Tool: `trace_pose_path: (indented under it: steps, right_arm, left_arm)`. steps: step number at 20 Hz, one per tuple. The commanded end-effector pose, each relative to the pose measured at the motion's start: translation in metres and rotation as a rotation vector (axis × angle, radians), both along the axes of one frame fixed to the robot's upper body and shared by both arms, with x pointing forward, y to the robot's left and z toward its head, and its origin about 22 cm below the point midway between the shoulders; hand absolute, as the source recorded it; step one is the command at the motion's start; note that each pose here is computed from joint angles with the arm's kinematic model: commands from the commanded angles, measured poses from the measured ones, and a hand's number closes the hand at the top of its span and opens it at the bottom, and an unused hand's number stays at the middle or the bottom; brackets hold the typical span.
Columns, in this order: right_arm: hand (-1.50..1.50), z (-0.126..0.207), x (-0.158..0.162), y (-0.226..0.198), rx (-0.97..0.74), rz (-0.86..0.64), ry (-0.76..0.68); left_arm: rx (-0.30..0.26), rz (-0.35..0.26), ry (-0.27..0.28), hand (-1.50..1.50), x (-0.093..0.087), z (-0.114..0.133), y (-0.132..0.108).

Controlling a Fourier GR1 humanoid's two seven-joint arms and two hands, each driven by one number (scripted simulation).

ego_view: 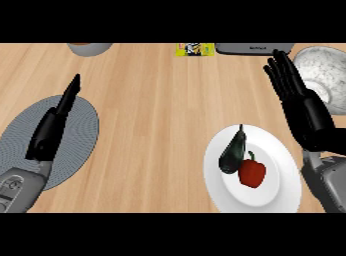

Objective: Pick the bell pepper from the plate and place it in the bowl

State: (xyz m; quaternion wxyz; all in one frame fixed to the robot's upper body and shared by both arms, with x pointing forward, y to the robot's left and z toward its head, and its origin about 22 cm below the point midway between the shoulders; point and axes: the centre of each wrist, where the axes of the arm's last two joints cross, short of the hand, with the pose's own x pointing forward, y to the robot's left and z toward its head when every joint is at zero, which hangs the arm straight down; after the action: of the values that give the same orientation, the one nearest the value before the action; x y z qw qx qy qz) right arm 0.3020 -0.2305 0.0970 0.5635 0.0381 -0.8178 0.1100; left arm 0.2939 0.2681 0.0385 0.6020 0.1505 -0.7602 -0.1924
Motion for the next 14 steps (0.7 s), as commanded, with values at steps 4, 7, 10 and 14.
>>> trace_pose_path:
  steps: [4,7,10,14]
  right_arm:
    - [1.50,0.039,-0.018,-0.035,-0.228,-0.248,-0.125]
    - [1.50,0.001,-0.029,-0.109,-0.749,-0.428,0.142]
    - [-1.50,-0.039,-0.057,-0.125,-0.607,-0.781,0.329]
    - [-1.50,-0.056,-0.099,-0.076,-0.645,-0.785,0.249]
  left_arm:
    - [-0.140,0.188,0.062,0.00,-0.005,0.013,0.037]
    - [-0.139,0.242,0.095,0.00,-0.008,0.001,0.041]
    - [-0.204,0.349,0.149,0.00,-0.018,-0.007,0.060]
    - [-0.232,0.345,0.168,0.00,-0.022,-0.007,0.054]
